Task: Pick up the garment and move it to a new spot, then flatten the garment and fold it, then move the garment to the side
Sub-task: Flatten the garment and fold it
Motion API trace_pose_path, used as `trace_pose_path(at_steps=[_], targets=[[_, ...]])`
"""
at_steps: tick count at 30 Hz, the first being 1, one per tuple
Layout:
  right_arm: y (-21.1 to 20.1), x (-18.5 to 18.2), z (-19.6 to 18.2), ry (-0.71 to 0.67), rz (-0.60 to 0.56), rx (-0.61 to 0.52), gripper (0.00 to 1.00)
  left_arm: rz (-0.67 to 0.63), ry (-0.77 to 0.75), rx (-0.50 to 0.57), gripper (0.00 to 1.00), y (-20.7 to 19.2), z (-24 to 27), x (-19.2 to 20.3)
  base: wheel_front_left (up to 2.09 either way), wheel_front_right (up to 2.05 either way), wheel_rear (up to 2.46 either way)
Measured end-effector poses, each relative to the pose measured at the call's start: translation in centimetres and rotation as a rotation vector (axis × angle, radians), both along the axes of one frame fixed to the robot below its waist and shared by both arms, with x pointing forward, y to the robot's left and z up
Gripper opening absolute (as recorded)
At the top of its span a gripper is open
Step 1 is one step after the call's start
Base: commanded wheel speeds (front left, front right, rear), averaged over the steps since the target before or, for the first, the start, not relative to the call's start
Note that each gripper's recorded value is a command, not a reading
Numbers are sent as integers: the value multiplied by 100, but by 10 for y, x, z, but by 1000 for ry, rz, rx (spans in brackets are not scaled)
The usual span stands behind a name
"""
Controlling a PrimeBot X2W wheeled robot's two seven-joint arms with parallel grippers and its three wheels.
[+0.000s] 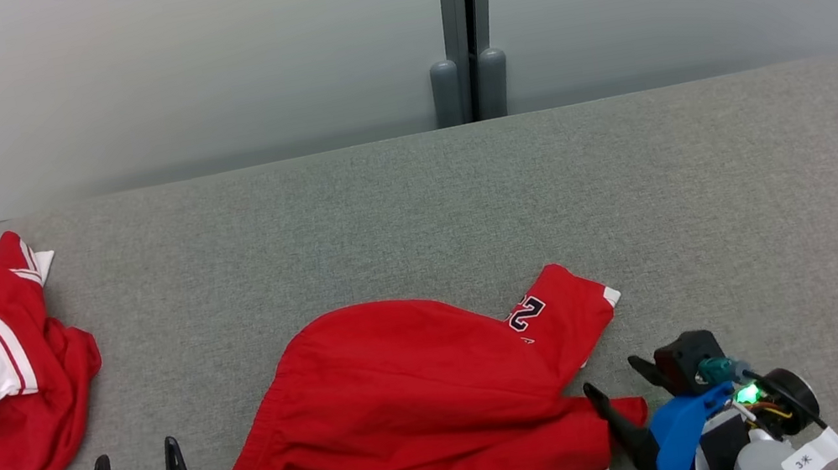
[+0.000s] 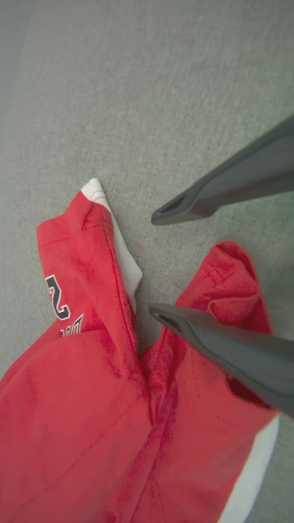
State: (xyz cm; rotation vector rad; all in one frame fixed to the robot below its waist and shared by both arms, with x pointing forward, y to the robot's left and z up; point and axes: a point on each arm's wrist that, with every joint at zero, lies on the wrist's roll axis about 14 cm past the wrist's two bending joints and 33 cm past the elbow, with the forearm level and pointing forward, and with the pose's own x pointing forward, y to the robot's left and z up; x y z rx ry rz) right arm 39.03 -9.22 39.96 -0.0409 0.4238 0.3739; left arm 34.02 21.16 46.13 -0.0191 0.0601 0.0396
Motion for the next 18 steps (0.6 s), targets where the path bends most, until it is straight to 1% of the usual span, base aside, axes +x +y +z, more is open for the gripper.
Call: trace_pose_path(at_steps=[4,10,11,12,13,15,18], targets=[[3,-18,-25,106,32,-32,100,2,5,-2,100,0,-2,1,0,0,0],[9,-28,-35,165,60,-34,100,0,3,-4,100,-1,-1,4,0,0,0],[9,-29,-36,175,64,-34,56,-1,0,-4,100,-1,0,5,0,0,0],[10,-30,-37,184,68,-34,23,-2,-2,-4,100,-1,0,5,0,0,0],[11,-30,-36,184,74,-33,0,-3,-2,-3,100,-1,0,5,0,0,0],[13,-30,-35,182,80,-29,0,-6,-4,-2,100,-2,1,6,0,0,0],[10,-24,-26,139,77,-16,0,-7,-7,2,100,-2,2,7,0,0,0]])
